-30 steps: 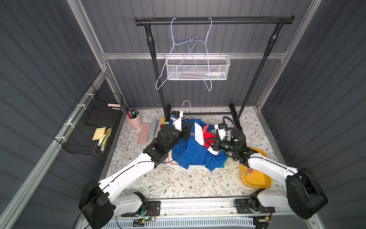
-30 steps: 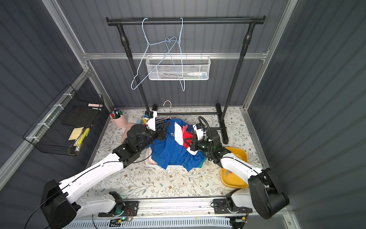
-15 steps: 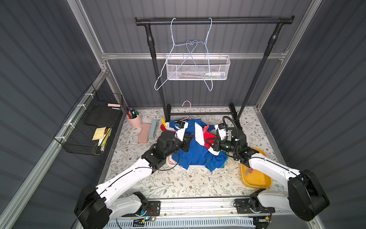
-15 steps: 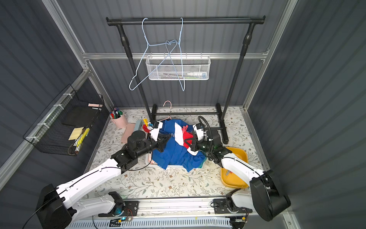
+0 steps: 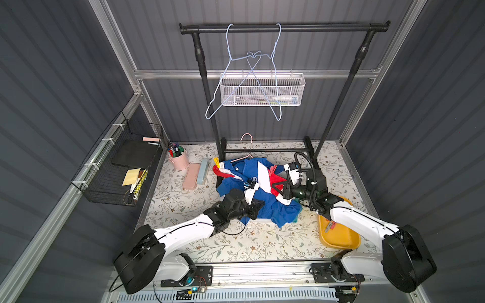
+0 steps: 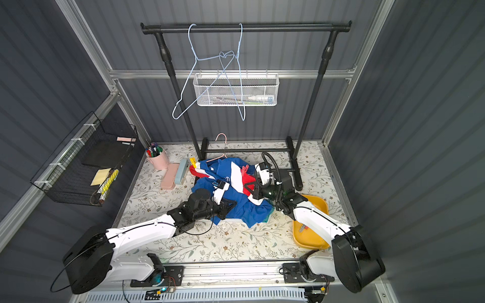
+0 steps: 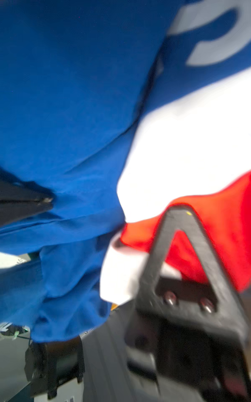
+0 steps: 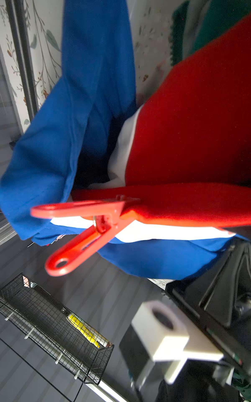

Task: Remove the clothespins securing jackets to the hanger
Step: Adjust the jacket in the basket.

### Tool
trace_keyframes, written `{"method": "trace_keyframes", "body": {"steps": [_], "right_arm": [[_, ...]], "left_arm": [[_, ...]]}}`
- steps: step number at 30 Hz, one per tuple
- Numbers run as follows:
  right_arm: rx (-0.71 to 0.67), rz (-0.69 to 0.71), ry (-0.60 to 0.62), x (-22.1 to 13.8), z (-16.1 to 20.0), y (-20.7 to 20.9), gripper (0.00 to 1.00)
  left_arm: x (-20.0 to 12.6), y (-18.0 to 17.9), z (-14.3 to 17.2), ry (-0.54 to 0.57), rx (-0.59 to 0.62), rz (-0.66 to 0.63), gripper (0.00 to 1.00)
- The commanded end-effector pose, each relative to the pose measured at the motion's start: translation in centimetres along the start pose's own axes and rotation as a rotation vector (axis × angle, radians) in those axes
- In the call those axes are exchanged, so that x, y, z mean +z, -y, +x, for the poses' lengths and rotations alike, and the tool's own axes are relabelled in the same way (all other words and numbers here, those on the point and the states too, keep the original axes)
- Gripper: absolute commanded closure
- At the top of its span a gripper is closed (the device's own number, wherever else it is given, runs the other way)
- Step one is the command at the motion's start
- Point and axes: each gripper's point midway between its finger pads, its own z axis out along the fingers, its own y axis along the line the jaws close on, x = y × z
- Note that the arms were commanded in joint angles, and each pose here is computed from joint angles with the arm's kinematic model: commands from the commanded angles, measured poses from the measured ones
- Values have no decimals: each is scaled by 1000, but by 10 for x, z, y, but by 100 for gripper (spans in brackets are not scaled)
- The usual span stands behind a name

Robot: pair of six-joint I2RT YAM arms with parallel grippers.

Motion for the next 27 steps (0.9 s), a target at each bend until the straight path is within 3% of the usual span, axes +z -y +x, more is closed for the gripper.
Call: {"method": "trace_keyframes", "body": {"steps": [1, 7, 14, 17, 22, 24, 27], "right_arm": [[20, -9, -58, 2, 5, -2, 100], [37, 4, -82, 7, 2, -3, 100], [102, 5, -144, 20, 10, -2, 100], [125, 22, -175, 20, 14, 1, 100], [157, 46, -180, 20, 16, 5, 100], [156, 62, -184, 20, 16, 8, 100], [150, 71, -166, 22, 12, 10, 100]], "left_arm": [[19, -15, 28, -59, -73, -9, 100], [54, -32, 48, -121, -155, -35, 100], [66, -45, 52, -113, -218, -82, 100], [53, -39, 25, -48, -190, -117, 100], [10, 10, -55, 86, -35, -50, 69], [-3, 28, -72, 107, 4, -3, 63], [-18, 40, -83, 119, 44, 21, 62]]}}
